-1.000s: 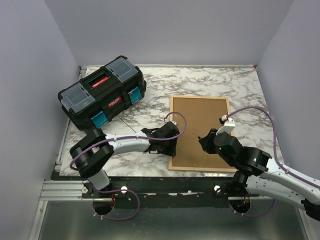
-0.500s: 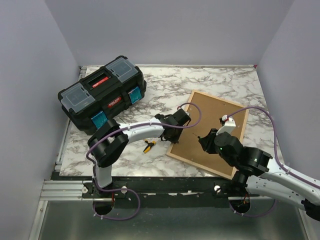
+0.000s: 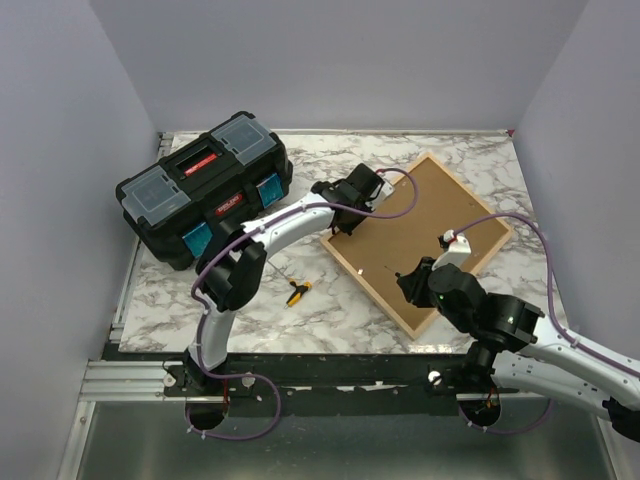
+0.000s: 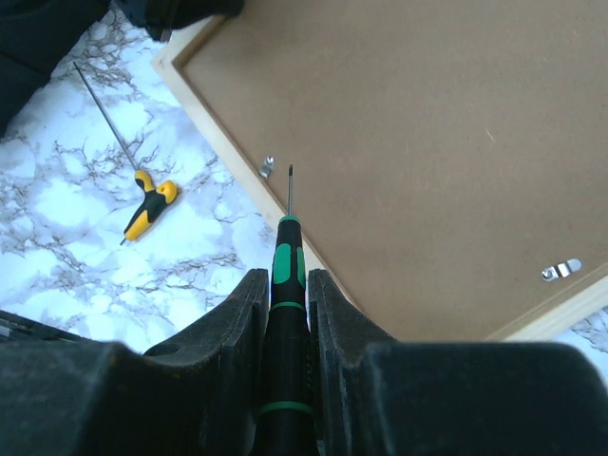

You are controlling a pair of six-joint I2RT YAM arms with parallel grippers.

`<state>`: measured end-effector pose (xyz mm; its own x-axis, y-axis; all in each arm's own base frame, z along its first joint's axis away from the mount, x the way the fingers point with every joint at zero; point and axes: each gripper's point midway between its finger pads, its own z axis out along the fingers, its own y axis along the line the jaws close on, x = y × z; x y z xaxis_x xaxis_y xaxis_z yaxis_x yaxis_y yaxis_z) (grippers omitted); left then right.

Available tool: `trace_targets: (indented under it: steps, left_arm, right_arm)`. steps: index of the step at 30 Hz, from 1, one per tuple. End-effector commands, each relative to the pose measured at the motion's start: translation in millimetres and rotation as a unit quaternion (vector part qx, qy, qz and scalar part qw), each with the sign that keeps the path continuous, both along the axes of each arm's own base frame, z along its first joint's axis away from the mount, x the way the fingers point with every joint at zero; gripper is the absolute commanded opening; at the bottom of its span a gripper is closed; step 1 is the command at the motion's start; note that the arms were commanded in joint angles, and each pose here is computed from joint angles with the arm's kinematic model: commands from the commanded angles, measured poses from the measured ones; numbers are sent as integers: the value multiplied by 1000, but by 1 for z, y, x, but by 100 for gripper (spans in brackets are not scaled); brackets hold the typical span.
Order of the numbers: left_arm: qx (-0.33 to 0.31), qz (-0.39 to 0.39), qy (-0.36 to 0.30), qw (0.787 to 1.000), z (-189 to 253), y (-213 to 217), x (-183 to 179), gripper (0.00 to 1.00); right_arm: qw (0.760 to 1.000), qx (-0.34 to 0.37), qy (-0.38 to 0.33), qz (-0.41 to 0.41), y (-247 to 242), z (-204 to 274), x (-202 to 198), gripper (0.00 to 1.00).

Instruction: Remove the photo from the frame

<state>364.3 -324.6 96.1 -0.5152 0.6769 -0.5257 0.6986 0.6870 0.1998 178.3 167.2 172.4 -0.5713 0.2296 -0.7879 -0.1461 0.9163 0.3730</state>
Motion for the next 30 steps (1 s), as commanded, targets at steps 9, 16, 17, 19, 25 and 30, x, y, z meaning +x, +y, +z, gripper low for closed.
trace_targets:
  steps: [9, 16, 17, 19, 25, 30]
  left_arm:
    - [-10, 159, -103, 982, 69, 38, 89, 57]
    - [-178, 310, 65, 932, 54, 53, -12, 67]
    - [-200, 332, 105, 916, 46, 53, -32, 67]
    - [-251, 371, 185, 875, 32, 42, -64, 67]
    - [-390, 399, 362, 747, 7, -19, -132, 64]
    - [-339, 467, 394, 715, -19, -44, -164, 73]
  right_arm:
    - [1000, -4, 2, 0, 4, 0, 3, 1]
    - [1000, -7, -5, 5, 8, 2, 6, 1]
    - [1000, -6, -7, 5, 9, 3, 6, 1]
    - [1000, -6, -11, 5, 9, 3, 7, 1]
    - [1000, -15, -17, -9, 2, 6, 9, 1]
    - [1000, 0, -23, -16, -6, 13, 6, 1]
